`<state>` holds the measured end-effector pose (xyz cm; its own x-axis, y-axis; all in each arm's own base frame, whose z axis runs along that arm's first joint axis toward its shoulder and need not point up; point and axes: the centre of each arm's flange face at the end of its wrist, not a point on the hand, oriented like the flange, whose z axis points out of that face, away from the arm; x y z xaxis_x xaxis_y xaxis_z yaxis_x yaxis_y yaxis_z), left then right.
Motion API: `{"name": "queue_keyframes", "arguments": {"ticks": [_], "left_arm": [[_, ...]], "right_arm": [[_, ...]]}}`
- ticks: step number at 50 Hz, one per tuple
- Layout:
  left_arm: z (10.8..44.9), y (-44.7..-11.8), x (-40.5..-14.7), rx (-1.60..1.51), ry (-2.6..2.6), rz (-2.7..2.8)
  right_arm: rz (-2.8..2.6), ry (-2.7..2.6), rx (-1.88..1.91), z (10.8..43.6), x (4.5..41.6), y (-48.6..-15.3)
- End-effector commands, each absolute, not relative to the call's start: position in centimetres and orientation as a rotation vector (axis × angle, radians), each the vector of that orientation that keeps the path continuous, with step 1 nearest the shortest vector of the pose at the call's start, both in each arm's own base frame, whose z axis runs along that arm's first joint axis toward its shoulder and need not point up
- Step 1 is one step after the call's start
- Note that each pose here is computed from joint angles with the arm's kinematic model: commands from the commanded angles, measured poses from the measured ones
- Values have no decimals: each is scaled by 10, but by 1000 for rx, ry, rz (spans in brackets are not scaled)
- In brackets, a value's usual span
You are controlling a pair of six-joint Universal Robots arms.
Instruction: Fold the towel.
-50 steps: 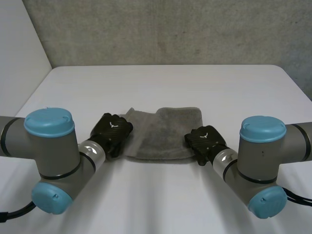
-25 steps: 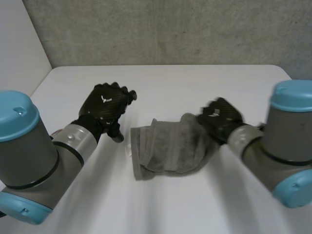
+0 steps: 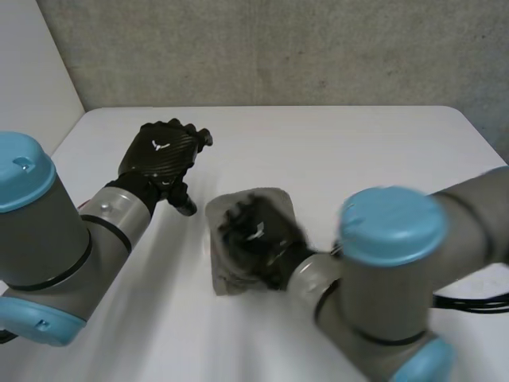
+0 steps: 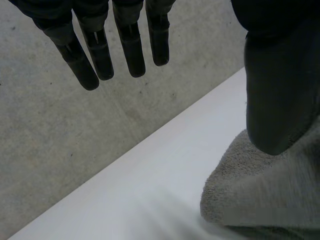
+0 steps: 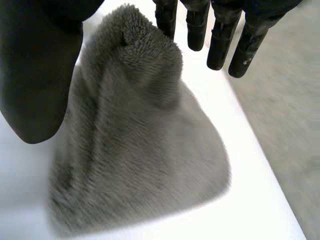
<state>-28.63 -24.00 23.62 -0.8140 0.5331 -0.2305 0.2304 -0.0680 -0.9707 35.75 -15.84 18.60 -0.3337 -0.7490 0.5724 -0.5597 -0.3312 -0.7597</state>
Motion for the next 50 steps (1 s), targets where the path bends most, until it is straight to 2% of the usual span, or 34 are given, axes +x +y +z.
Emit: {"name": "queue_keyframes", "arguments": {"ticks": [1, 6, 8, 13, 26, 29, 33, 35, 36, 38, 41, 43, 44, 46, 47, 49, 50], "left_arm": [[229, -247, -307, -784, -1947, 1914], [207, -247, -324, -725, -1981, 1786], [184, -244, -325, -725, -2063, 1693], [155, -242, -319, -740, -2203, 1601], [145, -241, -315, -742, -2252, 1574], [135, -240, -314, -751, -2282, 1541], [137, -240, -315, -750, -2275, 1545], [156, -241, -316, -733, -2229, 1597], [156, -241, -316, -733, -2229, 1597], [188, -239, -315, -706, -2149, 1681], [205, -237, -314, -691, -2109, 1721], [242, -232, -308, -653, -2029, 1806], [243, -232, -308, -653, -2028, 1807], [282, -226, -298, -600, -1938, 1911], [283, -226, -298, -599, -1938, 1912], [313, -234, -277, -477, -1935, 2021], [313, -234, -277, -476, -1935, 2021]], "right_arm": [[-1804, 1922, -1334, 212, 318, -201], [-1751, 1993, -1224, 206, 313, -219], [-1641, 2040, -1242, 182, 321, -227], [-1482, 2128, -1243, 159, 327, -232], [-1372, 2200, -1129, 134, 332, -242], [-1378, 2198, -1128, 136, 332, -243], [-1421, 2174, -1117, 151, 331, -243], [-1510, 2119, -1094, 181, 329, -243], [-1511, 2119, -1094, 181, 329, -242], [-1596, 2063, -1071, 209, 325, -239], [-1634, 2047, -1043, 221, 322, -240], [-1721, 2037, -927, 248, 306, -249], [-1722, 2037, -927, 249, 306, -249], [-1821, 2037, -744, 279, 280, -262], [-1821, 2037, -743, 279, 280, -262], [-1913, 2038, -596, 302, 255, -273], [-1913, 2038, -596, 302, 254, -273]]}}
